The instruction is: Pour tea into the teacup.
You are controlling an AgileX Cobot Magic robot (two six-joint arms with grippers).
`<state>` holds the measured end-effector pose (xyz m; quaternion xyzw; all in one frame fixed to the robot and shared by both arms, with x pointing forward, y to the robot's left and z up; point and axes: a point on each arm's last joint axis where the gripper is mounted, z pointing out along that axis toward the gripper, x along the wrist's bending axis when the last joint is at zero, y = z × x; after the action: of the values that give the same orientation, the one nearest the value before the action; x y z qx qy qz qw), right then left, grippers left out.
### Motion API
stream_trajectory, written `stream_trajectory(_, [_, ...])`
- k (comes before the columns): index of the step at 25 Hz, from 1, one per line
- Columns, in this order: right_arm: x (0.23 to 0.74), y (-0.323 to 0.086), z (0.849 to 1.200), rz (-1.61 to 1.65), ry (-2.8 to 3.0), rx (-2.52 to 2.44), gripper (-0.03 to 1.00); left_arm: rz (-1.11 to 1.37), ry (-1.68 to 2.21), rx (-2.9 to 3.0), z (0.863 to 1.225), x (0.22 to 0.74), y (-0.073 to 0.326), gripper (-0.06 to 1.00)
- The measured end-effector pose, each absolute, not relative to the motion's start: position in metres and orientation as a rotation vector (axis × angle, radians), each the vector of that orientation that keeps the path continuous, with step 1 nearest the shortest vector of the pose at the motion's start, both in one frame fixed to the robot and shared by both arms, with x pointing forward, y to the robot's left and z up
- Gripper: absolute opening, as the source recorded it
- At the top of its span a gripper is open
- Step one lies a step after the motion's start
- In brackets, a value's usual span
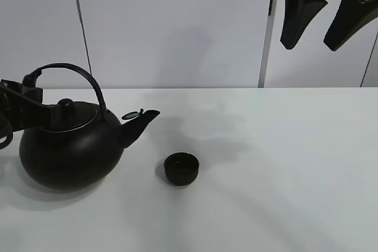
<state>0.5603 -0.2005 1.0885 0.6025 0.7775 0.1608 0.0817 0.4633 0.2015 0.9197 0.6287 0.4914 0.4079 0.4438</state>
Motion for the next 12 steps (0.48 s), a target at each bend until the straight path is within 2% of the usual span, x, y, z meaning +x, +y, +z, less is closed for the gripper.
stream_trajectory(12, [0.5602,-0.2,1.0885,0.488,2.324,1.805,0.45,1.017,1.204,1.571,0.9198,0.4634,0.2011,0.11])
